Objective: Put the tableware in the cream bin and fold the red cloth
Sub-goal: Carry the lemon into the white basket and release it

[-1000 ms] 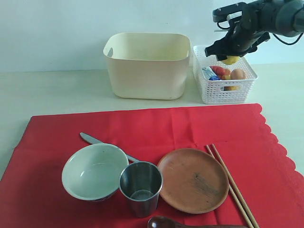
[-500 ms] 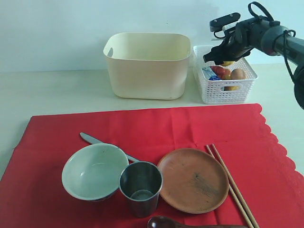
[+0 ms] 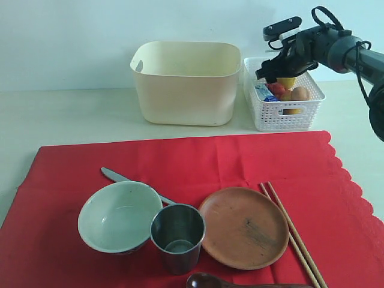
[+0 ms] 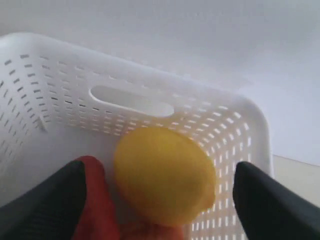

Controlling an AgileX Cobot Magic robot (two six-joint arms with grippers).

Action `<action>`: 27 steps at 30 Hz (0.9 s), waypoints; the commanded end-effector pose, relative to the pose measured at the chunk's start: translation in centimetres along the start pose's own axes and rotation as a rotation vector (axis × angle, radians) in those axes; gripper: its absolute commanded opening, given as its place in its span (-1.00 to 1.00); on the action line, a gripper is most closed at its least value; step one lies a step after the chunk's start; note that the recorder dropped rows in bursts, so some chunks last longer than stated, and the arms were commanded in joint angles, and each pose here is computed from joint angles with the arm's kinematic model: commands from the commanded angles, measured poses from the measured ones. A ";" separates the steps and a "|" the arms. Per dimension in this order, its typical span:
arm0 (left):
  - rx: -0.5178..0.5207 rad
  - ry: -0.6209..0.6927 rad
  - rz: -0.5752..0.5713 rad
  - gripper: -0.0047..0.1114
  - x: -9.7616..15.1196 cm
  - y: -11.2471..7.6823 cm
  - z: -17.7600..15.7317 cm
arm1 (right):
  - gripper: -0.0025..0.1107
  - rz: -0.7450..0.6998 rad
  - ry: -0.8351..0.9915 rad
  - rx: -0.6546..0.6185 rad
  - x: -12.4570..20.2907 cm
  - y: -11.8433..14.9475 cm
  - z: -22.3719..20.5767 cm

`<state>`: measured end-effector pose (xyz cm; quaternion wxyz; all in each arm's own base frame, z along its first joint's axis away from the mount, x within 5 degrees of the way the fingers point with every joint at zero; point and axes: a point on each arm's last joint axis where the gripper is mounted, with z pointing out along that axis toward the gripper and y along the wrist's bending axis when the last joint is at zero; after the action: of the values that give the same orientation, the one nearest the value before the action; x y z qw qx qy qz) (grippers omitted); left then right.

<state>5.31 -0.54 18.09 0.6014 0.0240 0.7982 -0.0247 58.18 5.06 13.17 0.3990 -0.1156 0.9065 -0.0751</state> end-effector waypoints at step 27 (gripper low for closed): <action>0.007 -0.014 -0.004 -0.92 0.0 0.0 0.0 | 0.43 0.079 0.393 -0.168 -3.5 -1.3 -12.3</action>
<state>5.31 -0.54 18.09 0.6014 0.0240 0.7982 -0.0247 52.03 4.89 23.38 0.2128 -0.0845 0.9729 -0.0312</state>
